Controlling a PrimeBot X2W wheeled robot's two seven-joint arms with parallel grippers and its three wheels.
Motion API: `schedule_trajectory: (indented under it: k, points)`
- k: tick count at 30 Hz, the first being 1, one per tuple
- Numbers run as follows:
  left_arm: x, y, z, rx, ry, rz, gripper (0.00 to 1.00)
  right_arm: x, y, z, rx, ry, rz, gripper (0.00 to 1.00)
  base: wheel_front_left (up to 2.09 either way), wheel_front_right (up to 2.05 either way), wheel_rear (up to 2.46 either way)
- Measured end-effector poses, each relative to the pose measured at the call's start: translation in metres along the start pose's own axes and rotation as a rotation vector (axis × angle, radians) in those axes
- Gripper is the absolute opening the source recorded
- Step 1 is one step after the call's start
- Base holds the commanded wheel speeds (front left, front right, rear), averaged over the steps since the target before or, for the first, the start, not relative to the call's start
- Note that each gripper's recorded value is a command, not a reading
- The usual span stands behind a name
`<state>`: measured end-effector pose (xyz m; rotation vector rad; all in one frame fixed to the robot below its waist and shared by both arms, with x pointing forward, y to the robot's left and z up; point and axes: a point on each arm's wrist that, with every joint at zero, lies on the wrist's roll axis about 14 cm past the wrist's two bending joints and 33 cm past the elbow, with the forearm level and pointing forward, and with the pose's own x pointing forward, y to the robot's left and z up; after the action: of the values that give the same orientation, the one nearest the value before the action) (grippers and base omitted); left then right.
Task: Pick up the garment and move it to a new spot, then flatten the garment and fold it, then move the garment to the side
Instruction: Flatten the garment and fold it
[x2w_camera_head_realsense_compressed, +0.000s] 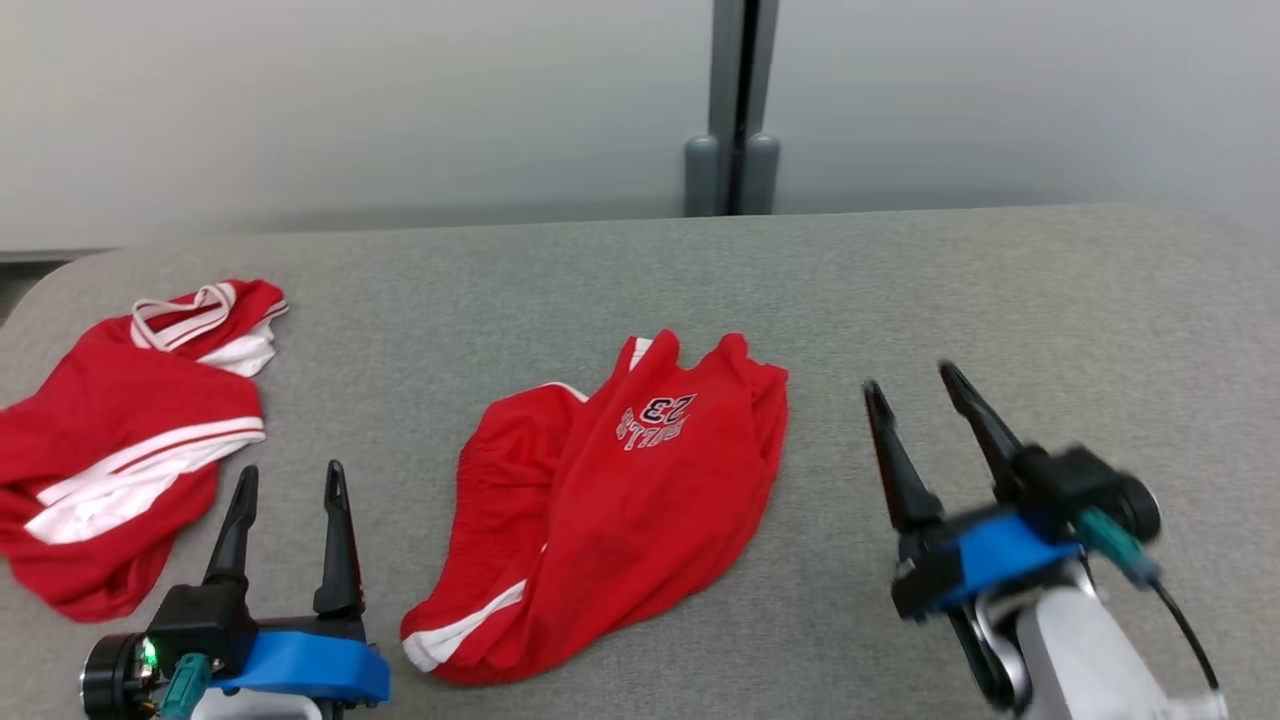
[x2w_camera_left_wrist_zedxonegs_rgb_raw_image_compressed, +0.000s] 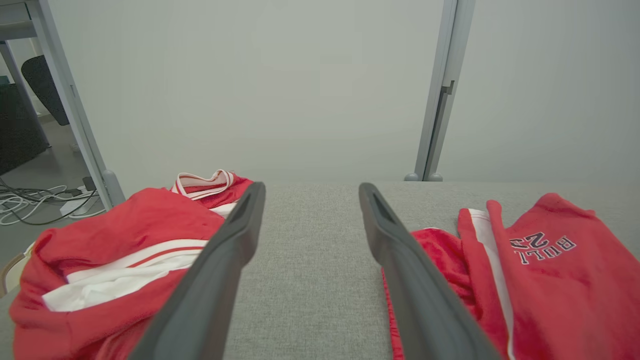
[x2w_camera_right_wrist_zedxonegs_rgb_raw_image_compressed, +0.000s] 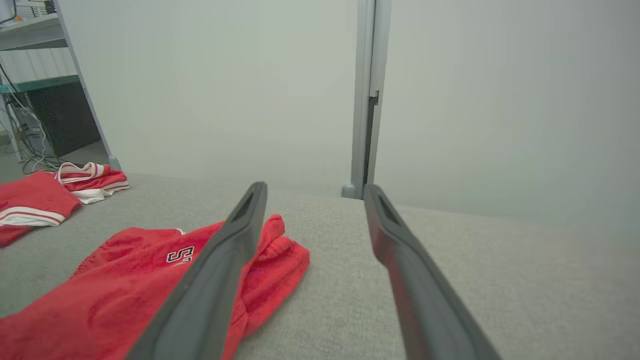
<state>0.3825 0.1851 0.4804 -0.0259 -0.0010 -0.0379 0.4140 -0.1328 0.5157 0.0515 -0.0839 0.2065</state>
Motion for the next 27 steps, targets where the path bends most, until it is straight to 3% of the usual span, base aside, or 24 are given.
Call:
schedule_trajectory:
  k: [11,18,23,27]
  points:
    - [0.001,0.023,-0.005,-0.013,0.015,0.071,1.00,0.117,0.087,0.038,-0.163,-0.006,0.295,1.00,0.00,0.00,0.00]
    - [0.002,0.038,-0.010,-0.016,0.033,0.118,1.00,0.163,0.112,0.003,-0.226,0.179,0.368,1.00,0.00,0.00,0.00]
    - [0.000,0.047,-0.016,-0.038,0.052,0.153,1.00,0.166,0.108,-0.072,-0.276,0.460,0.384,1.00,0.00,0.00,0.00]
    - [-0.001,0.053,-0.020,-0.053,0.065,0.183,1.00,0.166,0.108,-0.103,-0.298,0.558,0.397,1.00,0.00,0.00,0.00]
